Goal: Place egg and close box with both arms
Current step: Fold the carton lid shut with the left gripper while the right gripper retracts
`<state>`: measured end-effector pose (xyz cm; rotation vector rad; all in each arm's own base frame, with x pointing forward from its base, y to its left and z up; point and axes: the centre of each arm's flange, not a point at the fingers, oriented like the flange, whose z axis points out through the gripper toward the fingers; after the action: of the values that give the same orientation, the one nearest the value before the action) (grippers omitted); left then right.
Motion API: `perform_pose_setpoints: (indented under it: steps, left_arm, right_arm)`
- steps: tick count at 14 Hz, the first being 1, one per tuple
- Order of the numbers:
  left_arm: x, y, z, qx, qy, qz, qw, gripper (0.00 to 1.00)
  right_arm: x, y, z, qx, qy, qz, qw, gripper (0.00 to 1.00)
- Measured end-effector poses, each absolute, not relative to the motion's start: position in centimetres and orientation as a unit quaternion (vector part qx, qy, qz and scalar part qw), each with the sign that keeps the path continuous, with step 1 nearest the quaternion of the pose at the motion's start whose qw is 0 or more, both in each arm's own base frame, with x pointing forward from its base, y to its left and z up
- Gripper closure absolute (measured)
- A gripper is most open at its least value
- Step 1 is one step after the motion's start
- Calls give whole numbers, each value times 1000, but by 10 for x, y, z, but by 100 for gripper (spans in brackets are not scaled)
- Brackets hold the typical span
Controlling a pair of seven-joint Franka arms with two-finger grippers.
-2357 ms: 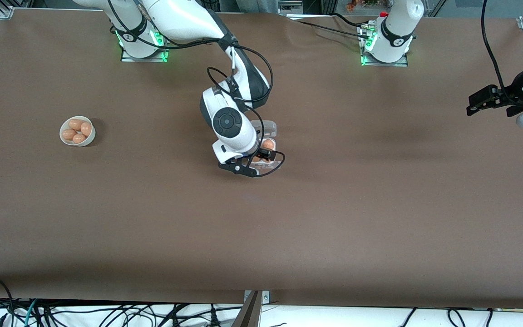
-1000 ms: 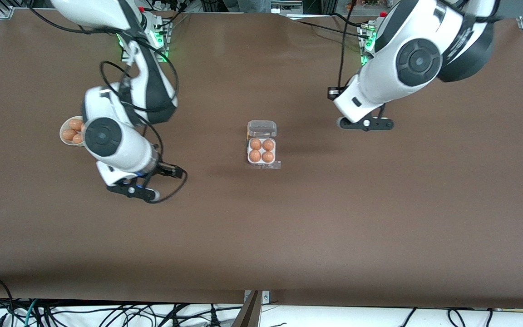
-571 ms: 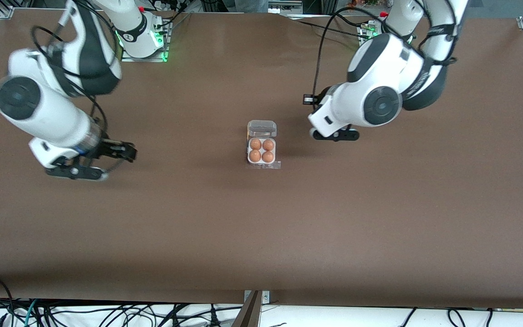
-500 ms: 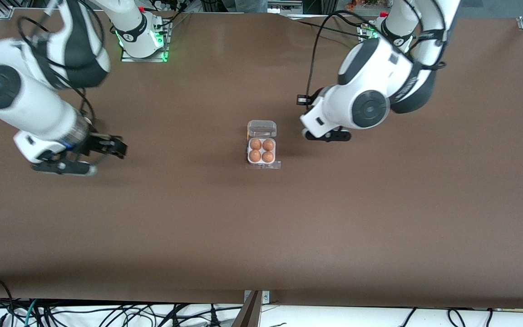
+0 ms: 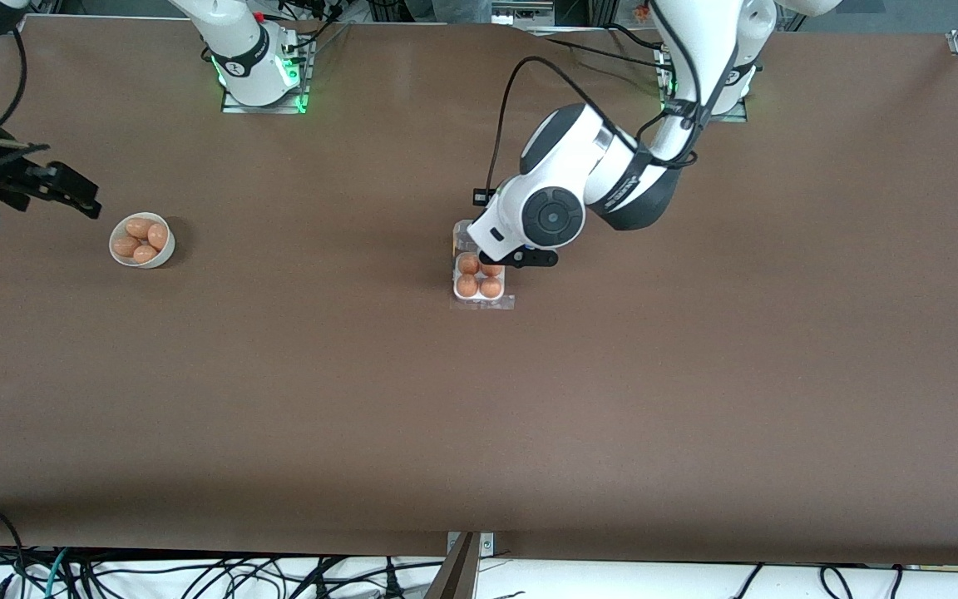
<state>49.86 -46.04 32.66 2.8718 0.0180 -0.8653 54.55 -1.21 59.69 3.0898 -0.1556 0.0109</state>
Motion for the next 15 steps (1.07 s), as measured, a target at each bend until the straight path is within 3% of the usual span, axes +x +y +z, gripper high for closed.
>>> perform_pose_setpoints:
  steps: [5,15]
  left_arm:
    - [486,-477,290,952,3,-302,52,96]
    - [491,-481,258,956,15,-287,49,95]
  right_arm:
    - [546,-12,623,998,-53,17,22,0]
    - [556,-18,612,998,-67,12,2,0]
